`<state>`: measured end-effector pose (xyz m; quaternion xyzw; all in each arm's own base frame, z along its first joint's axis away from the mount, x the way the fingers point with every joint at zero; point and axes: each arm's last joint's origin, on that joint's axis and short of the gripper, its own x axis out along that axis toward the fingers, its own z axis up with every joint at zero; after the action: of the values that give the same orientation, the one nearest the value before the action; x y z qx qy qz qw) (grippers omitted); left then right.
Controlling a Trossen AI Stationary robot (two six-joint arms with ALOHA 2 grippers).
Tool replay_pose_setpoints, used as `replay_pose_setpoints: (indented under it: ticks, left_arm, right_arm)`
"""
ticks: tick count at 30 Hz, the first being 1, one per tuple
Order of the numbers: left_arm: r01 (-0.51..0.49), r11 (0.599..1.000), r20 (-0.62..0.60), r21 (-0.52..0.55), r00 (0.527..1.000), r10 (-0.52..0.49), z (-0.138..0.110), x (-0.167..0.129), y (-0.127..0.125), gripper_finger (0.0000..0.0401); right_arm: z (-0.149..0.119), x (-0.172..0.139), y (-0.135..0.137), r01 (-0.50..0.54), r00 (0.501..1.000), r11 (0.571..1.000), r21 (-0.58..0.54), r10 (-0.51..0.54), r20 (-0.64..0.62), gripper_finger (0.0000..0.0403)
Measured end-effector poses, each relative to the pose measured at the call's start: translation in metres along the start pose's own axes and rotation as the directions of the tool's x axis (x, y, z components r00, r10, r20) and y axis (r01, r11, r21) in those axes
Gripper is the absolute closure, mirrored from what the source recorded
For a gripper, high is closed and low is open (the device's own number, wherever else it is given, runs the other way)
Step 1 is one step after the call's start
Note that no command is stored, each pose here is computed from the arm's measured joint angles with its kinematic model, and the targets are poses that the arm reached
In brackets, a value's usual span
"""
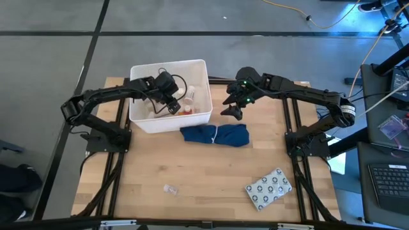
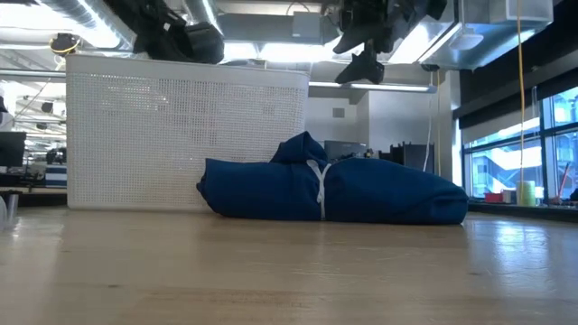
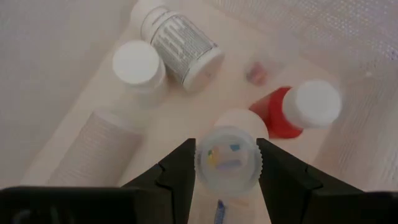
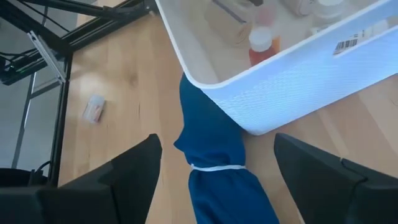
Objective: Pick & place medical supplies in basket/bin
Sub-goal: Put the right transparent pill bottle into the white container
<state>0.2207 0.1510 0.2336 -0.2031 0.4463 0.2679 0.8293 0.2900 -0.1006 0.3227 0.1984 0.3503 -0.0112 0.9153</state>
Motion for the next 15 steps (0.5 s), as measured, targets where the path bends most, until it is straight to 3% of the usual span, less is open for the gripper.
replay_pose_setpoints:
  ticks: [15]
  left_arm:
    - [0.05, 0.999, 0.024, -0.018, 0.998, -0.049, -0.001, 0.023, -0.002, 0.0256]
  right_arm:
    - [0.0, 0.0, 0.0, 0.0, 1.0, 1.0, 0.006, 0.0, 0.0, 0.0093]
